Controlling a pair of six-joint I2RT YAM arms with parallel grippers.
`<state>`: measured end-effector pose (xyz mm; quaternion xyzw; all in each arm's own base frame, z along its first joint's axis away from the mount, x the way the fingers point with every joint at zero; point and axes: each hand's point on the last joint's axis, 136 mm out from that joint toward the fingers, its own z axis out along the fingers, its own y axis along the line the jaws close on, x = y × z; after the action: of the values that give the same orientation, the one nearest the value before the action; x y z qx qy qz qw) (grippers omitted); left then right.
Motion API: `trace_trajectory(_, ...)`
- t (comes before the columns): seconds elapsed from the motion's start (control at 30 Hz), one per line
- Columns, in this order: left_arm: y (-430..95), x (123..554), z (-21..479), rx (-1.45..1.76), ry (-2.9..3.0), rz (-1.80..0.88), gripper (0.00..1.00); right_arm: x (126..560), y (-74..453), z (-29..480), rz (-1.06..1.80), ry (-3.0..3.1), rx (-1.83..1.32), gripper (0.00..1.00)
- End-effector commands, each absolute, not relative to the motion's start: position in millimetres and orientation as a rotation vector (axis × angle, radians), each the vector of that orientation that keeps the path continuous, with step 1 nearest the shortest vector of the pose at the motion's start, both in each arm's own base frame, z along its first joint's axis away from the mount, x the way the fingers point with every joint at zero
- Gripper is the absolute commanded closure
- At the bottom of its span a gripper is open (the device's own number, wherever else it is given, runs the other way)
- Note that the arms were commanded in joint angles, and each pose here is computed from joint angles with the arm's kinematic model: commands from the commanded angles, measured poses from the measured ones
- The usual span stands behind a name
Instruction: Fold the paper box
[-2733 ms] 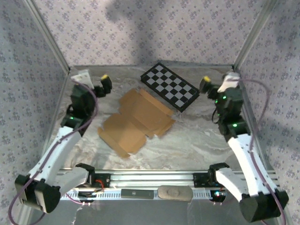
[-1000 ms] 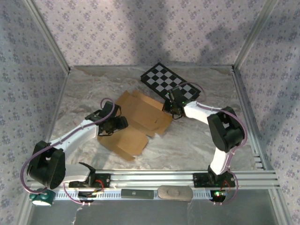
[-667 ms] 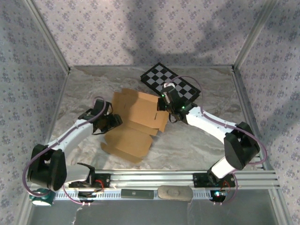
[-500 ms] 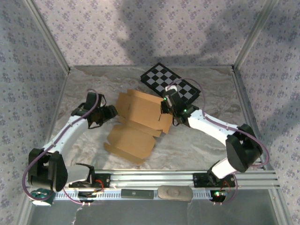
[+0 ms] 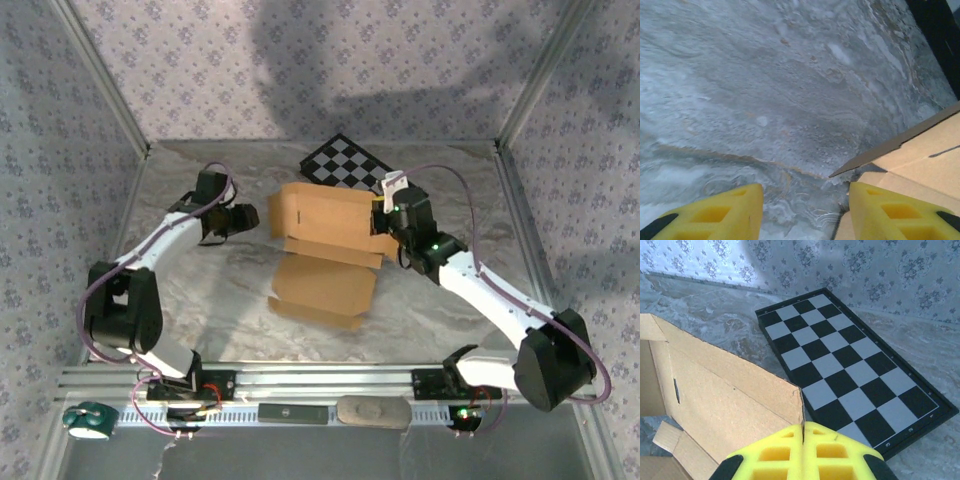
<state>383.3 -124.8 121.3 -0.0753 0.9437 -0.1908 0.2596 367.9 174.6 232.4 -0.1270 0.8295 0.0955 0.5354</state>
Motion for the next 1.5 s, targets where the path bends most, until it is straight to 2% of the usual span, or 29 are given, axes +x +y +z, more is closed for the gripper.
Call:
trace_trajectory(0.0, -163, 399, 150, 0.046, 2.37, -0.668, 0.49, 369, 180, 237, 0.276, 1.956, -0.404, 1.0)
trace_trajectory(0.17, -186, 404, 142, 0.193, 2.317, -0.716, 0.47, 374, 172, 237, 0.302, 1.961, -0.403, 1.0)
trace_trajectory(0.5, -184, 432, 113, 0.232, 2.347, -0.659, 0.45, 378, 167, 232, 0.354, 1.992, -0.422, 1.0)
trace_trajectory(0.77, -210, 436, 112, 0.311, 2.304, -0.819, 0.48, 380, 166, 224, 0.351, 2.01, -0.424, 1.0)
trace_trajectory(0.87, -215, 437, 111, 0.32, 2.305, -0.836, 0.58, 381, 165, 223, 0.353, 2.009, -0.423, 1.0)
trace_trajectory(0.97, -219, 434, 104, 0.34, 2.344, -0.816, 0.79, 383, 165, 223, 0.355, 2.01, -0.418, 1.0)
trace_trajectory(1.1, -220, 427, 98, 0.341, 2.356, -0.751, 1.0, 383, 166, 220, 0.355, 2.016, -0.412, 1.0)
trace_trajectory(1.43, -194, 406, 119, 0.269, 2.218, -0.578, 1.0, 376, 163, 218, 0.291, 2.024, -0.378, 1.0)
trace_trajectory(1.47, -194, 402, 122, 0.286, 2.182, -0.567, 1.0, 374, 161, 217, 0.284, 2.032, -0.371, 0.92)
